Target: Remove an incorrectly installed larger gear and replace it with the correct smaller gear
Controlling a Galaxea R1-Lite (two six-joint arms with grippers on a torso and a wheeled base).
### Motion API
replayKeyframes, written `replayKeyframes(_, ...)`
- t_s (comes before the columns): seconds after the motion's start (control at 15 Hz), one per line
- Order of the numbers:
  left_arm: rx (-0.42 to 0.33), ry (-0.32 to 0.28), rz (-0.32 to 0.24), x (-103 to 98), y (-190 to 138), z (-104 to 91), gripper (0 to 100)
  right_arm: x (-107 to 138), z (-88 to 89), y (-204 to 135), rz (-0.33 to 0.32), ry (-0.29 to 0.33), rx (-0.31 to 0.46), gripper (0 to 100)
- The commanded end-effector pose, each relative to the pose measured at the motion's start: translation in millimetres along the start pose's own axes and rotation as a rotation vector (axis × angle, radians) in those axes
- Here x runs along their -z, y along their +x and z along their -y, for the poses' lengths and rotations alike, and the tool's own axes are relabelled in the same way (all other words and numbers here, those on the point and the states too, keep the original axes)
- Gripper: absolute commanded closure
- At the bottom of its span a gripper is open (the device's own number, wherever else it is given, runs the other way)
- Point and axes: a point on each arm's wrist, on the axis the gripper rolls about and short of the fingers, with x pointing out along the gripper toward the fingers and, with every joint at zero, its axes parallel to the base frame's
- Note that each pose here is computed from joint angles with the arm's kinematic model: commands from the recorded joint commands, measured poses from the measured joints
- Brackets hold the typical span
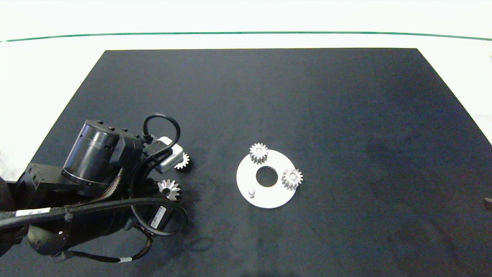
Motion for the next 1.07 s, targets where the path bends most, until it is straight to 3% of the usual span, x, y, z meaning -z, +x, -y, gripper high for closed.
replayKeyframes(0.07,0.001,-0.011,-0.005,9.2,-5.7,-3.1,100,0.6,-0.3,1.6,-0.009,-0.002,-0.001,0)
replayKeyframes(0.27,0.014,-0.006,-0.031,18.6,-3.6,-0.6,100,2.2,-0.3,1.2,-0.011,0.002,-0.001,0)
replayKeyframes(0.47,0.036,-0.049,-0.034,22.8,0.6,1.8,100,3.6,0.0,1.8,-0.016,0.009,0.004,0)
replayKeyframes(1.07,0.068,-0.083,-0.058,35.9,10.9,-0.2,100,6.1,-0.1,2.5,-0.024,0.009,0.005,0)
